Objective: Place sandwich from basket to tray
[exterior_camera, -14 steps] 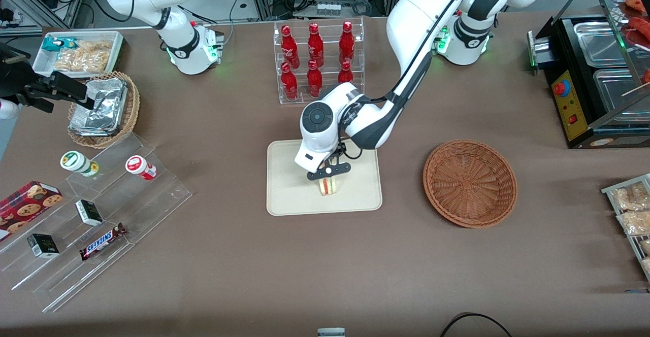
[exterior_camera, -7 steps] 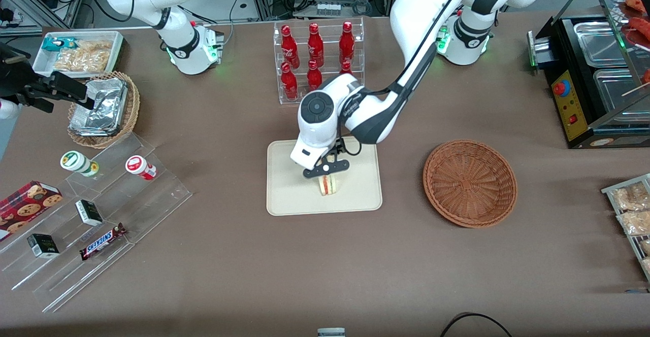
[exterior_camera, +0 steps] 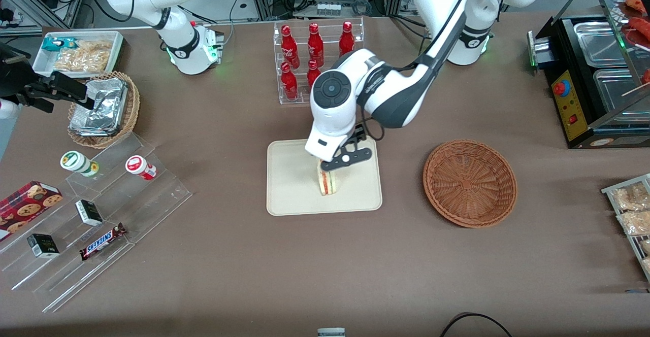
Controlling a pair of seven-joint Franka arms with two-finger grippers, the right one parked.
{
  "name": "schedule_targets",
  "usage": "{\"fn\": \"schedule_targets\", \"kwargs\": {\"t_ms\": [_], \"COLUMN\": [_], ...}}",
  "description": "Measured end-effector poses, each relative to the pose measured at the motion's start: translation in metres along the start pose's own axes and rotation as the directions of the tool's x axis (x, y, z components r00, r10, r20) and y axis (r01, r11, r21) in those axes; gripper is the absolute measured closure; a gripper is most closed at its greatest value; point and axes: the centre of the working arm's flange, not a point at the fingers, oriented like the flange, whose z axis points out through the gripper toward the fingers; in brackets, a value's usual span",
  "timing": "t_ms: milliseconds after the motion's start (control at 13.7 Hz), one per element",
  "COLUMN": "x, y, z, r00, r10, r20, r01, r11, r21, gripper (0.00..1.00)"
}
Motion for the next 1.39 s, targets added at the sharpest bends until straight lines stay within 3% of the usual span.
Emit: {"fn": "schedule_targets", "kwargs": {"t_ms": [146,439,805,1390], "x": [0.023,0.083,0.145,0.129], "y": [-0.024,-0.102,-0.214,-0.35], "z": [-0.019,-0.048,-0.071,-0.129], "r00": [0.999,0.996,0.997,0.982], "r10": [-0.051,-0.09,-0.025,0.146], "r20": [-0.013,0.026,0.068,0.119], "r01": [0.051,0.089,0.022,-0.148], "r11": [0.999,0.994,0.999,0.989], "r21": [0.016,0.058,0.046,0.009], "gripper": [0.0,0.0,0.0,0.0]}}
